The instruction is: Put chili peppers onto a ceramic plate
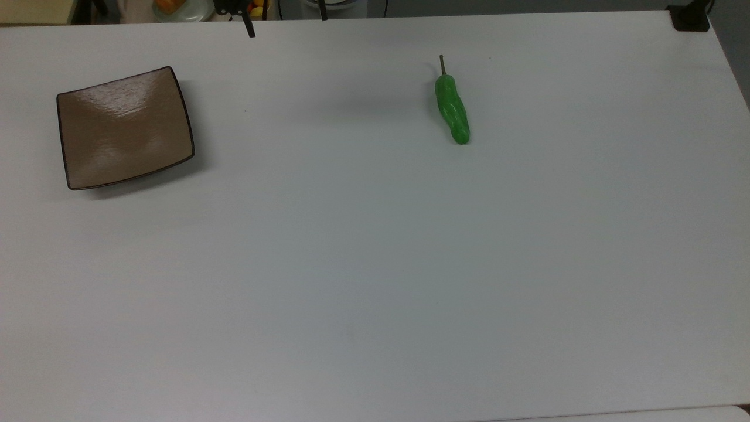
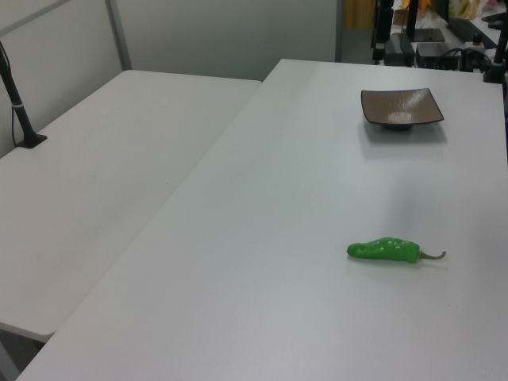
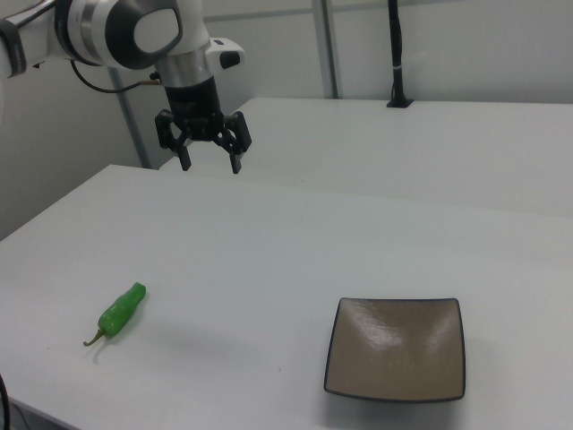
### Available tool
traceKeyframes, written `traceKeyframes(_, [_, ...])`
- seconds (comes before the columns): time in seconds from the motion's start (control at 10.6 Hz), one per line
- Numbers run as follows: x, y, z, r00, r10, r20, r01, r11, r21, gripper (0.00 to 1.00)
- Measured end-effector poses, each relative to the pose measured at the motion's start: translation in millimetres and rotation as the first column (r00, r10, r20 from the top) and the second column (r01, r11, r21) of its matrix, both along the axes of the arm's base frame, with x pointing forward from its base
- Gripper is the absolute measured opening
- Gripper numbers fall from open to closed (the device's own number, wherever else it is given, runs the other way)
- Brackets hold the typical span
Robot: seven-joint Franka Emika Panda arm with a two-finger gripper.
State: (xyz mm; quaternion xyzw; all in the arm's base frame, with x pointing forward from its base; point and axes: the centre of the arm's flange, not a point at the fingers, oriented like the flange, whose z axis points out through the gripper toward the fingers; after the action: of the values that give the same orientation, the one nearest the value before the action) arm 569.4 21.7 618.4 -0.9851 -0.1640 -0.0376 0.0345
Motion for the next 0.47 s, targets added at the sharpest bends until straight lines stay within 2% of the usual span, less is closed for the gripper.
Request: traceKeyframes(0.47, [-0.1,2.0,-0.1,1.000,0.004,0.000,-0.004,1.000,0.000,1.00])
